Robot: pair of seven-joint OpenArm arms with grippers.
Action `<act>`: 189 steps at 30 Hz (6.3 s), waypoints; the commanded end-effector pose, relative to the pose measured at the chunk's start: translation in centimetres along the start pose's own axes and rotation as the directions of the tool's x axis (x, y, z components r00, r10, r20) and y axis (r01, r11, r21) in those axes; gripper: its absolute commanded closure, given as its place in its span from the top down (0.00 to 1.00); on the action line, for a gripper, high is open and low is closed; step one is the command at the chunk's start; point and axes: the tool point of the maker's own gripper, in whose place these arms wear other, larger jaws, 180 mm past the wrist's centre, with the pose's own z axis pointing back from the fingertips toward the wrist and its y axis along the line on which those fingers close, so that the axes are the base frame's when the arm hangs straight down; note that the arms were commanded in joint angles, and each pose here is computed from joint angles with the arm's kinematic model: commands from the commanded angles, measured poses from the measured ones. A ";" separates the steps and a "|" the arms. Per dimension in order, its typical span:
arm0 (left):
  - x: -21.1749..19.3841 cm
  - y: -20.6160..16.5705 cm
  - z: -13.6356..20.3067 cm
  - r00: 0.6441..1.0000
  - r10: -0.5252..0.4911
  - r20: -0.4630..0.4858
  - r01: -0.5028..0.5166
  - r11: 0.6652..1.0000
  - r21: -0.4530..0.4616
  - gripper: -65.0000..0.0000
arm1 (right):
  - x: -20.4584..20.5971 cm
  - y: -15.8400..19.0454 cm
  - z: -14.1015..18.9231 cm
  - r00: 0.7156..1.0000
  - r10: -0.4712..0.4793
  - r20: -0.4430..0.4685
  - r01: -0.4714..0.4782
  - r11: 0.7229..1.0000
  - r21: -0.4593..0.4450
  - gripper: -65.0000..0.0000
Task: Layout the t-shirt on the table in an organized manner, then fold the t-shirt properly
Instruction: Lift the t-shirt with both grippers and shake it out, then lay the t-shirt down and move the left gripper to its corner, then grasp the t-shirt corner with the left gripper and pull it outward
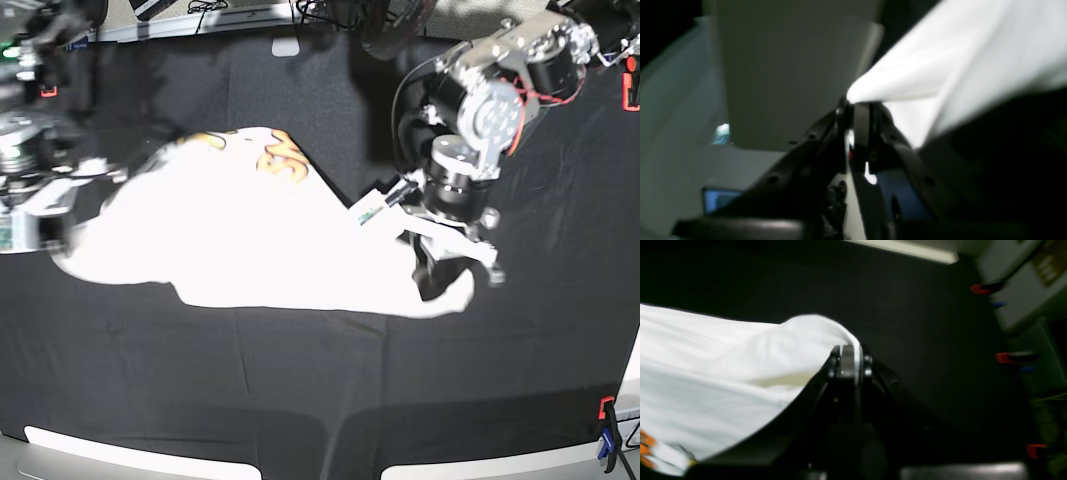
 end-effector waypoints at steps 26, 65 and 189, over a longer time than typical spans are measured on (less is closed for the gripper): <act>4.0 18.2 9.5 0.945 0.097 0.313 -0.300 0.640 0.708 0.00 | 12.4 -13.8 9.4 0.905 0.226 0.361 -0.109 0.943 -0.316 0.00; 1.9 9.4 3.6 0.804 0.569 0.173 -0.595 0.774 0.216 0.00 | 12.4 -14.6 9.4 0.899 0.106 0.425 0.038 0.948 -0.316 0.00; 26.0 -26.0 11.7 0.688 0.575 -0.443 -0.420 -0.184 -0.889 0.00 | 10.1 -14.9 8.3 0.932 0.040 0.361 0.074 0.953 -0.294 0.00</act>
